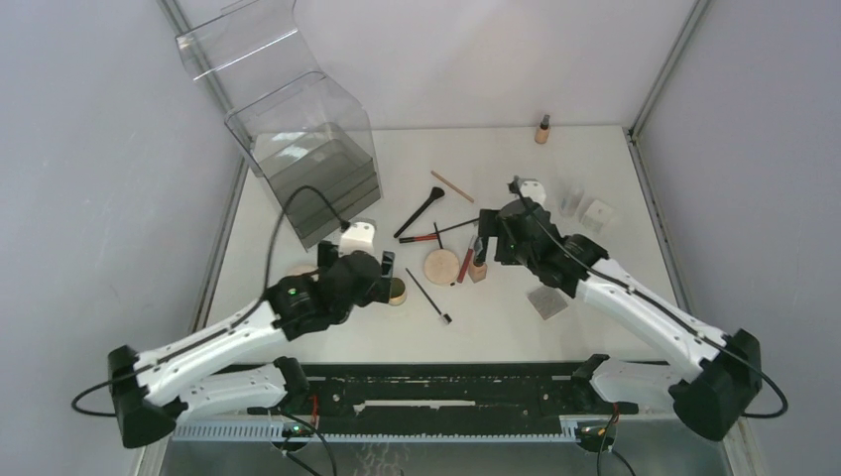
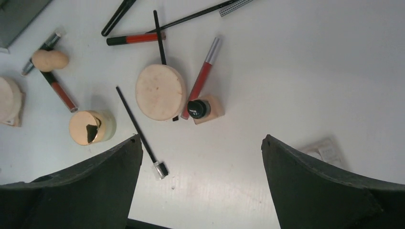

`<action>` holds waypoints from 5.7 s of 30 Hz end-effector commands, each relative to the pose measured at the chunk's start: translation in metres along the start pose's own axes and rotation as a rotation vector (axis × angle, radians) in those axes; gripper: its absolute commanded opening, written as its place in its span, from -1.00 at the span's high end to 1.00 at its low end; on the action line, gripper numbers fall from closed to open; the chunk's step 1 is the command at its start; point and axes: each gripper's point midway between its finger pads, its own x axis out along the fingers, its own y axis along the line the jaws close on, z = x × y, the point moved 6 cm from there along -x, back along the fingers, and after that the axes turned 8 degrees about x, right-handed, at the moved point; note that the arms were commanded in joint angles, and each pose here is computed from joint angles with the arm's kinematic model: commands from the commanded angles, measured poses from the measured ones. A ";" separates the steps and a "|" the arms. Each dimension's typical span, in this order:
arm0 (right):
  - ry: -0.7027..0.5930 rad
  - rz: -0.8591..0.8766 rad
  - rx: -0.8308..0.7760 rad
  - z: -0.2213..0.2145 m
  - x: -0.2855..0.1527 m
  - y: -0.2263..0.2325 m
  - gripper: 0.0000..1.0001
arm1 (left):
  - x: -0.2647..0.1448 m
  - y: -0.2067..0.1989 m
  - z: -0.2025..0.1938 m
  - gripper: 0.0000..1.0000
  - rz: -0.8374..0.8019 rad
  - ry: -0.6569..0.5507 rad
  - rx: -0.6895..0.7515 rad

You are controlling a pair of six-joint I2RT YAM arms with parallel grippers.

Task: Organize the makeup
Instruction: Pick up the makeup from the center of the board, then place the makeup in the drawer, then pick up the makeup from the center of the board.

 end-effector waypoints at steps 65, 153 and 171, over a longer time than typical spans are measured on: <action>0.111 0.021 0.144 -0.055 0.016 -0.012 -0.99 | 0.114 -0.065 -0.061 -0.08 -0.041 0.322 -0.041; -0.003 0.035 0.221 -0.052 -0.017 -0.027 -0.95 | 0.087 0.048 0.173 -0.94 0.118 -0.279 -0.227; -0.411 -0.243 0.490 -0.024 -0.093 -0.119 -0.95 | 0.096 -0.195 0.064 -1.00 -0.466 -0.013 0.049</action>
